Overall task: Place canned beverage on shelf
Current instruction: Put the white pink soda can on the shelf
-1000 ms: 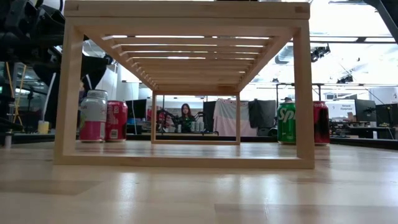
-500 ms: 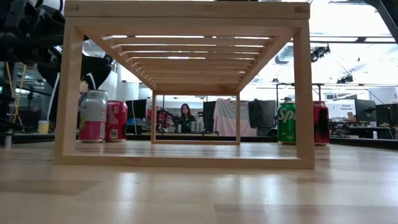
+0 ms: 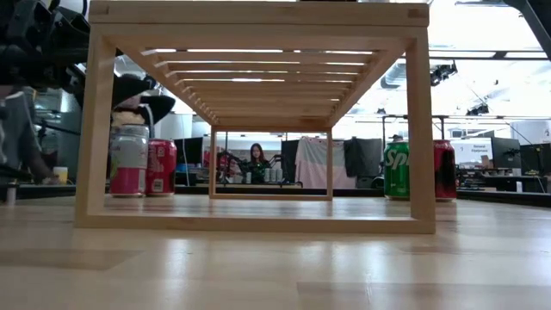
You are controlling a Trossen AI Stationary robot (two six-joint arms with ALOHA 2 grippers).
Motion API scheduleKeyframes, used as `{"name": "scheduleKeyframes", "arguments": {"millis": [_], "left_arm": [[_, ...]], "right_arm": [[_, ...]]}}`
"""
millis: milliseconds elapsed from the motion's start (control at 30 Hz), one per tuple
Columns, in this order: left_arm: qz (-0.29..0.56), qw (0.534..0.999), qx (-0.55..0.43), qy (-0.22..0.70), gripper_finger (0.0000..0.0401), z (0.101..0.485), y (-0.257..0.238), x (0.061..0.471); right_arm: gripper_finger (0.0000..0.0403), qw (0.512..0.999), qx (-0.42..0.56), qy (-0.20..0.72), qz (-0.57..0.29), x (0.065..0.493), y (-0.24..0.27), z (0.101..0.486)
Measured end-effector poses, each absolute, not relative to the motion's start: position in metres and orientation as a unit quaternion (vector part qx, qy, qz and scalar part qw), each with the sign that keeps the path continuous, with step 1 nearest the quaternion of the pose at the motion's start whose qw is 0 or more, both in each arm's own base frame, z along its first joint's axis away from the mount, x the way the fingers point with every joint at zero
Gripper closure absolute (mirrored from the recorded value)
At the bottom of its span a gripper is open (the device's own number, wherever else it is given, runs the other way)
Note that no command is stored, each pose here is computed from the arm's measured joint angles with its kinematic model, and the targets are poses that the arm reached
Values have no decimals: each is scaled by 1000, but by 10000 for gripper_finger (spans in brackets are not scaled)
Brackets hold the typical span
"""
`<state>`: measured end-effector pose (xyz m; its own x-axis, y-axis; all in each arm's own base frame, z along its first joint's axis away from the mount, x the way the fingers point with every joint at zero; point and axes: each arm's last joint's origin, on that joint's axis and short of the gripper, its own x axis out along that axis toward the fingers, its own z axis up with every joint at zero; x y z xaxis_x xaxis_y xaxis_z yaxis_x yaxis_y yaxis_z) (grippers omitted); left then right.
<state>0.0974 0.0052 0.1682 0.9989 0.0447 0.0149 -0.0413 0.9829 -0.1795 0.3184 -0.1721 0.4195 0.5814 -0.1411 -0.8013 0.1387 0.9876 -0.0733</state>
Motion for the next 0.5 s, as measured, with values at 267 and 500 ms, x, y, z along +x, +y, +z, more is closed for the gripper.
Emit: {"name": "scheduleKeyframes", "arguments": {"millis": [267,500], "left_arm": [[22,996,-90,-9,9,168,5,97],[22,996,-90,-9,9,168,5,97]], "right_arm": [[127,890,-3,450,-74,319,-172,420],[80,892,-5,445,-75,318,-171,422]]}}
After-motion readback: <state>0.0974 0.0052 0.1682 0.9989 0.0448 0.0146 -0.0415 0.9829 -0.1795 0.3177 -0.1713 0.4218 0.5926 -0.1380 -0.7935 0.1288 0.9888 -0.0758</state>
